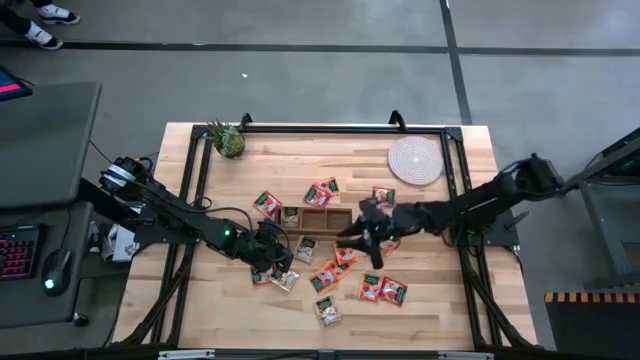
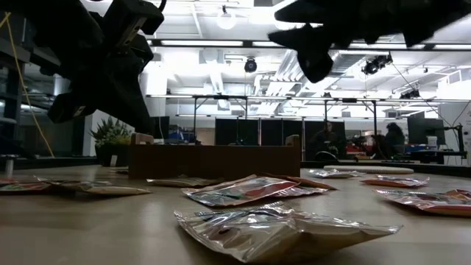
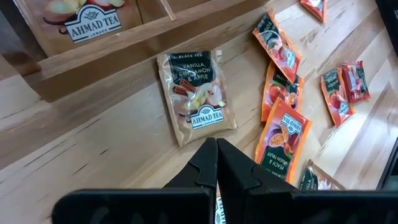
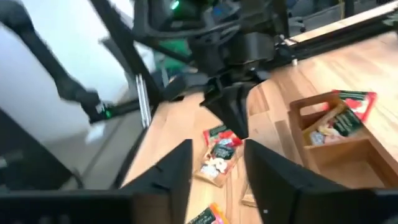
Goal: Pick & Place Tea
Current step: Put the brown tea bag into the left section of the brown wooden organizer
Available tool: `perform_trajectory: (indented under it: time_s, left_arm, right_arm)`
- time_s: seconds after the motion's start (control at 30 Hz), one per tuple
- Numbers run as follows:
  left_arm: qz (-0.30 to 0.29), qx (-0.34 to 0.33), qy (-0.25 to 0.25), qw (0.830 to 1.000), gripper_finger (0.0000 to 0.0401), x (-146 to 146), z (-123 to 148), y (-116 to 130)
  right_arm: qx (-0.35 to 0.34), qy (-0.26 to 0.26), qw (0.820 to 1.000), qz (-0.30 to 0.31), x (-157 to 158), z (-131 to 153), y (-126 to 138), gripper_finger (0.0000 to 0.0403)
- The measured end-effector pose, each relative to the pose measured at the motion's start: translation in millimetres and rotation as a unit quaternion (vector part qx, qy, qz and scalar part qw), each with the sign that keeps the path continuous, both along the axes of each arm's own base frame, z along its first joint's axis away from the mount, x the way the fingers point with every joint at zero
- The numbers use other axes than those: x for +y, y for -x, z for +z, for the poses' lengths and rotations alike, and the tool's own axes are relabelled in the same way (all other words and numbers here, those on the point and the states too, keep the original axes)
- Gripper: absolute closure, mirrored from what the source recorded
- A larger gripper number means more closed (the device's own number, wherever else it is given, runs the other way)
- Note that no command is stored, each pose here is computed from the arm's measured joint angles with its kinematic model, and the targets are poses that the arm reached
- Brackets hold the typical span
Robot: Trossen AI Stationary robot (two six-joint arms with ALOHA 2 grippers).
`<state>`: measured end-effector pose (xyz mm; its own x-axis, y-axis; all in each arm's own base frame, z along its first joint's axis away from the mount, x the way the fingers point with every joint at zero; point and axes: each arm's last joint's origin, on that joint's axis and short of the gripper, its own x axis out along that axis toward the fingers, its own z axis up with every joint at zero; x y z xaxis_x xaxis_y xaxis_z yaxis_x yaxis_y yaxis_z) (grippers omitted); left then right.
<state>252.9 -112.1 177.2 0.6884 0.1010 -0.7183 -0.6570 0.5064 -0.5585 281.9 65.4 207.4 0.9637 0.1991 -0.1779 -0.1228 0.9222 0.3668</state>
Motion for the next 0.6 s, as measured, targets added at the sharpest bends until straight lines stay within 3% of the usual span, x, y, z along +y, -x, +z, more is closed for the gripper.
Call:
perform_trajectory:
  time_s: [0.13, 0.23, 0.37, 0.47, 0.6]
  left_arm:
    - [0.0, 0.0, 0.0, 1.0, 0.0401, 0.0, 0.0, 0.0]
    - [-0.001, 0.0, 0.001, 1.0, 0.0401, -0.1, 0.0, 0.0]
    - [-0.008, 0.003, 0.006, 1.0, 0.0401, -0.6, -0.2, 0.1]
    - [-0.01, 0.004, 0.006, 1.0, 0.0401, -0.6, -0.2, 0.1]
    - [-0.006, 0.003, 0.001, 1.0, 0.0401, -0.2, -0.2, 0.2]
  right_arm:
    - [0.073, 0.075, 0.994, 0.007, 13.9, 5.9, -22.6, 0.0347]
    - [0.144, 0.101, 0.984, -0.001, 18.0, 8.1, -39.3, 0.0393]
    - [0.184, 0.115, 0.976, -0.011, 22.9, 5.8, -61.8, 0.0398]
    - [0.185, 0.097, 0.978, -0.008, 28.5, 2.8, -80.4, 0.04]
    - [0.221, 0.083, 0.972, -0.012, 33.7, -18.0, -98.1, 0.0402]
